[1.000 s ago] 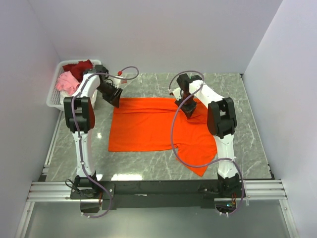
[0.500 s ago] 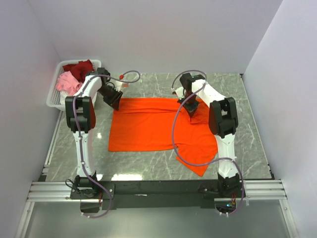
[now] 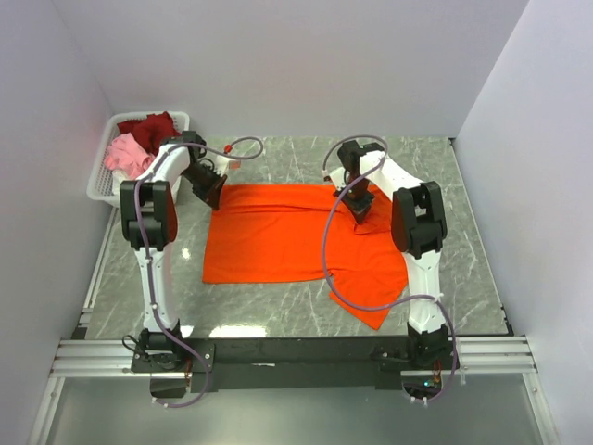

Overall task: Fold and stack the t-shirts
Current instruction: Fold the tshirt

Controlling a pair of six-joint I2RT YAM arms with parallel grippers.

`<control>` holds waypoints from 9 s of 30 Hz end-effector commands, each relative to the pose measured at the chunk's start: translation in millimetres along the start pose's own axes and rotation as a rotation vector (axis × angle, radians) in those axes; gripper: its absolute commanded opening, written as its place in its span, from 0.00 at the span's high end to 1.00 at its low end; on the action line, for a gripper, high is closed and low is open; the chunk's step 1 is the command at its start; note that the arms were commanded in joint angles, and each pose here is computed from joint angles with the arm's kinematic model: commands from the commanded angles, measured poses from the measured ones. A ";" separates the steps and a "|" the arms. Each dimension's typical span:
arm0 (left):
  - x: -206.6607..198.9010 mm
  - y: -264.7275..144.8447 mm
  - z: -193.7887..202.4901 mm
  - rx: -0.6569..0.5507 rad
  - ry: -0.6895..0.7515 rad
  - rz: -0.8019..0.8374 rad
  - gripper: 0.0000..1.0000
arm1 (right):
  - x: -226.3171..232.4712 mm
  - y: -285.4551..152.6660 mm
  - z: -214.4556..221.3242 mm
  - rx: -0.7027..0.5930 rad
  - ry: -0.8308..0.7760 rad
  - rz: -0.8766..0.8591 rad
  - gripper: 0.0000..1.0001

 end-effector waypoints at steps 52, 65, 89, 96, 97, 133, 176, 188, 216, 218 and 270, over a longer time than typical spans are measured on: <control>-11.3 -32.8 -71.1 -0.286 -0.138 -0.094 0.65 | -111.3 -58.5 28.0 -0.163 0.255 0.203 0.74; 30.9 15.7 -18.8 -0.138 -0.324 -0.306 0.73 | -173.2 7.9 54.7 0.024 0.333 0.434 0.77; -73.6 -115.1 -47.0 -0.432 -0.034 0.040 0.27 | -56.7 -151.4 74.6 -0.357 -0.007 0.154 0.09; -121.2 -98.3 48.2 -0.327 -0.027 0.098 0.34 | 34.6 -86.1 122.4 -0.203 -0.182 0.040 0.27; -122.9 -96.0 55.8 -0.321 -0.026 0.091 0.34 | 42.0 -78.8 125.7 -0.191 -0.199 0.052 0.27; -75.7 -47.6 118.8 -0.069 0.247 -0.069 0.55 | 80.0 11.9 144.1 0.003 -0.224 0.123 1.00; -86.6 -4.2 170.8 0.078 0.473 -0.006 0.99 | 84.1 -12.1 145.1 -0.046 -0.135 0.075 1.00; -99.1 -39.8 140.0 -0.041 0.514 -0.040 0.99 | 86.5 -22.0 144.0 -0.072 -0.140 0.075 1.00; -80.6 -12.3 163.2 0.096 0.528 -0.125 0.99 | 85.8 -25.5 144.7 -0.064 -0.134 0.065 1.00; -87.2 -20.2 162.2 0.099 0.506 -0.085 0.99 | 84.8 -34.7 144.4 -0.075 -0.144 0.073 1.00; 14.2 -40.4 6.2 -0.174 0.265 -0.127 0.99 | -103.4 -66.3 40.1 -0.055 -0.170 0.244 1.00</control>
Point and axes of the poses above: each gripper's point midway between its finger pads, its own y axis out along the fingers, its own x axis along the line the jaws close on, z = x × y, the point moved 3 cm from there along -y, back along the fingers, and after that the axes turned 11 degrees about -y, right-handed, at the moved point
